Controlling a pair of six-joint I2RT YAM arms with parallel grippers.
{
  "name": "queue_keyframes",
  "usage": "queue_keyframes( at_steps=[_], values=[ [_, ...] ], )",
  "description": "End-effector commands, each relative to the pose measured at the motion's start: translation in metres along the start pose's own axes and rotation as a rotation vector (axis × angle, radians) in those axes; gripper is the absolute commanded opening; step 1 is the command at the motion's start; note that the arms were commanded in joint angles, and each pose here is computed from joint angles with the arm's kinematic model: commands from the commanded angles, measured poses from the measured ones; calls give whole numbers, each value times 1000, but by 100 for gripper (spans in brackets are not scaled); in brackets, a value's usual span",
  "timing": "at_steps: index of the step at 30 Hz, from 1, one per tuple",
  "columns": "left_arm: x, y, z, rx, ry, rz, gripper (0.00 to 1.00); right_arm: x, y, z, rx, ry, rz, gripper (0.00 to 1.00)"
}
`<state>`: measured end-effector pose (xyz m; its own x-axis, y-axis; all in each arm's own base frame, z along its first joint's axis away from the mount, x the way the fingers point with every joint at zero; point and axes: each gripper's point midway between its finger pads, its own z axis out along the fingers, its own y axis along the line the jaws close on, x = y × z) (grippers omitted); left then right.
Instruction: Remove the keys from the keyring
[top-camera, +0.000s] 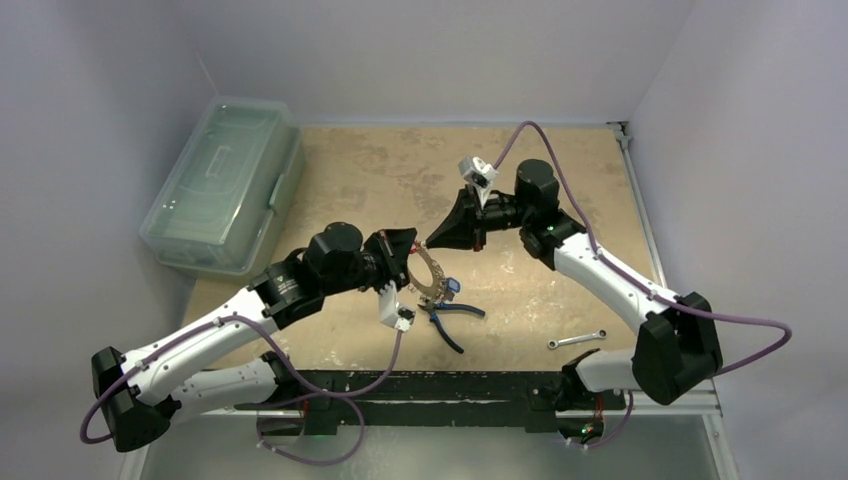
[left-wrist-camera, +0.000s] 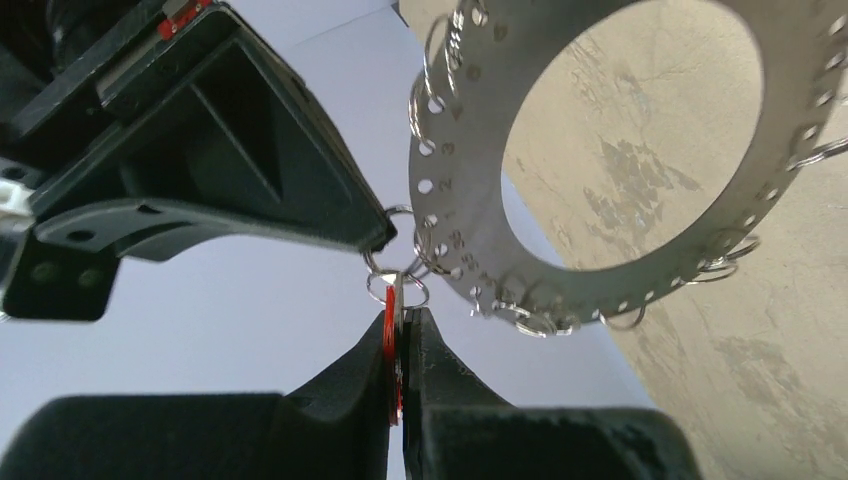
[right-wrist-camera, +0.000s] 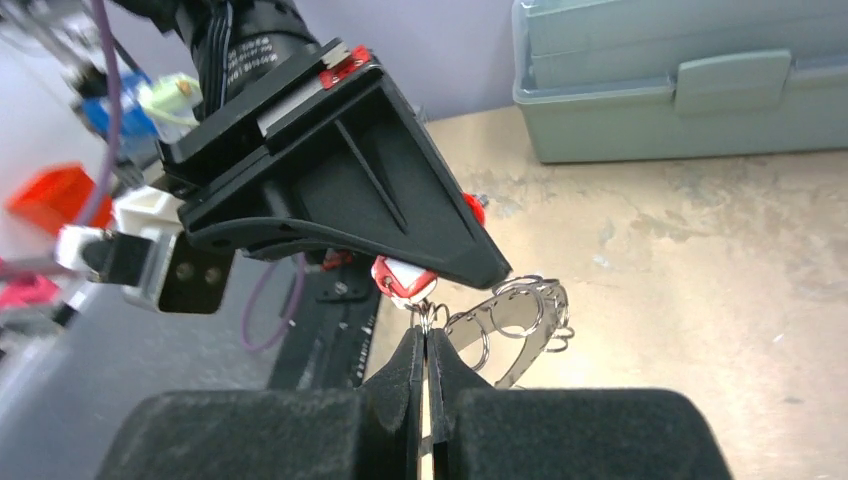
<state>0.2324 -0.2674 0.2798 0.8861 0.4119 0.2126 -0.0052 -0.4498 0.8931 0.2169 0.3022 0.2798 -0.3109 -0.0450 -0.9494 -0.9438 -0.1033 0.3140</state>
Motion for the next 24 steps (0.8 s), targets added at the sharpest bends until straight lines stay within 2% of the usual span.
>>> queue_keyframes(
  at_steps=[1,13,18,24],
  values=[
    [-1,23,-6,-43,-34,-72,0,7,4,4,24,137,-192,0],
    [-6,18,-7,-6,-66,-290,0,14,-1,3,9,195,-299,0],
    [-13,20,-3,15,-110,-446,0,11,0,3,13,199,-330,0],
    [-16,19,1,90,-105,-714,0,3,-2,-1,52,184,-350,0]
  ],
)
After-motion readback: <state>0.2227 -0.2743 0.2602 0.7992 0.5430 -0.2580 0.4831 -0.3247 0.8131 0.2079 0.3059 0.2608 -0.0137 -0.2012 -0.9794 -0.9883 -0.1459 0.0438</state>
